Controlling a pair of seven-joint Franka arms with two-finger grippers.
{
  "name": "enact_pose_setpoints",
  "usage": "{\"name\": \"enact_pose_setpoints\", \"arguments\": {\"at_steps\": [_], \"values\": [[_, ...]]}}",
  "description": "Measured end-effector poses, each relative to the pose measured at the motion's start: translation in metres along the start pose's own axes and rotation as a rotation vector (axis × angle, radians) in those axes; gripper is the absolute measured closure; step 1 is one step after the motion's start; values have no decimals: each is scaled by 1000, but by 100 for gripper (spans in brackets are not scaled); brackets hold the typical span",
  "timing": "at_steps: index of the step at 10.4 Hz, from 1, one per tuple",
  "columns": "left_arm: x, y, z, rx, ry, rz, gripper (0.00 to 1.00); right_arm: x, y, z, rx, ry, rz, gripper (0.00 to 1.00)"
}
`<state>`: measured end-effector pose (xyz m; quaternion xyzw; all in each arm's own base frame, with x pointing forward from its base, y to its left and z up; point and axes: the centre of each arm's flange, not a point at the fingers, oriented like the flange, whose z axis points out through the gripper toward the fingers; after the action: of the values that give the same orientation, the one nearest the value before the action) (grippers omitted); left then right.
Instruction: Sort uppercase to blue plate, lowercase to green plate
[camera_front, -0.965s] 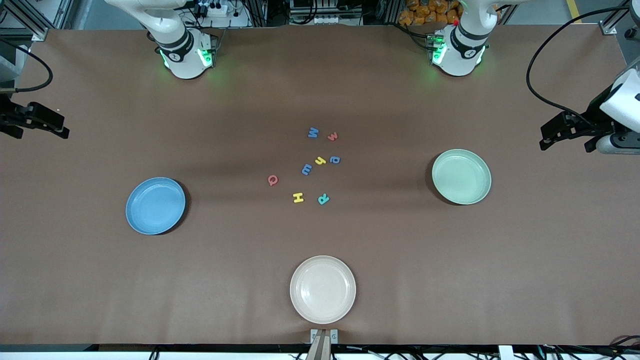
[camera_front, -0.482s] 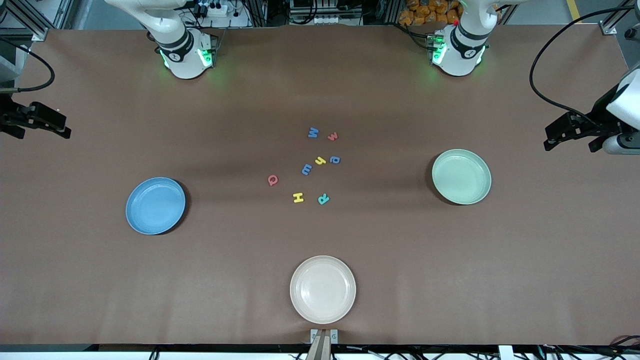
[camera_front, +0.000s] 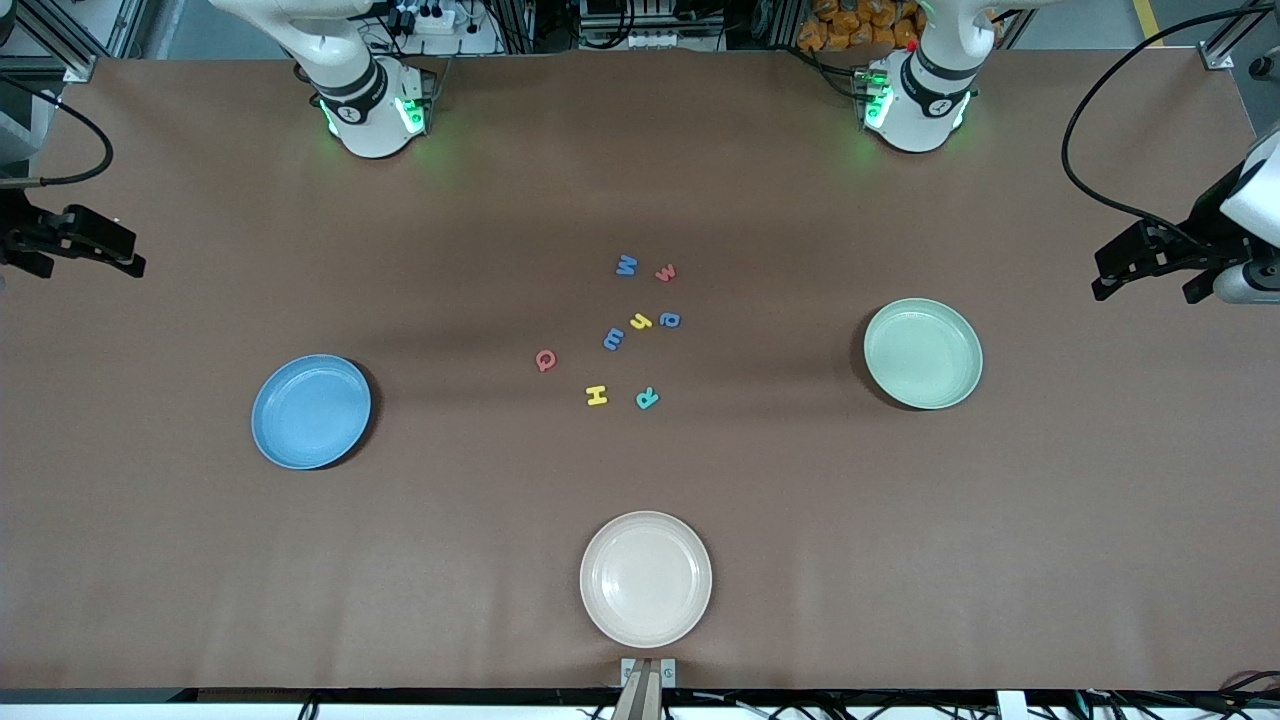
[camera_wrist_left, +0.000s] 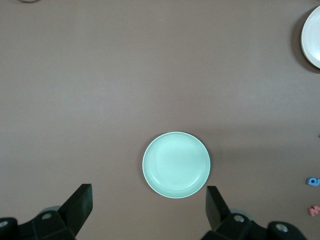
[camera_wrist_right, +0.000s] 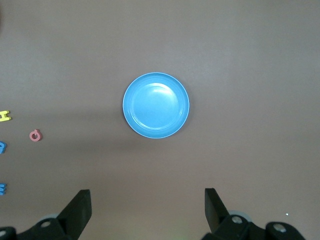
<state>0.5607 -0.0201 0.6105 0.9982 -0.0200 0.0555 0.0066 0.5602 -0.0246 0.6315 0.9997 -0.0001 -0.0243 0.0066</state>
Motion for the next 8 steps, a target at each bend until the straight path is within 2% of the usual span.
{"name": "enact_pose_setpoints", "arguments": {"at_steps": [5, 8], "values": [[-3, 6, -5, -1, 2, 14, 0, 2, 15, 6, 1, -7, 27, 0], [-14, 74, 9, -6, -64, 107, 0, 4, 15, 9, 2, -11, 26, 0]]}}
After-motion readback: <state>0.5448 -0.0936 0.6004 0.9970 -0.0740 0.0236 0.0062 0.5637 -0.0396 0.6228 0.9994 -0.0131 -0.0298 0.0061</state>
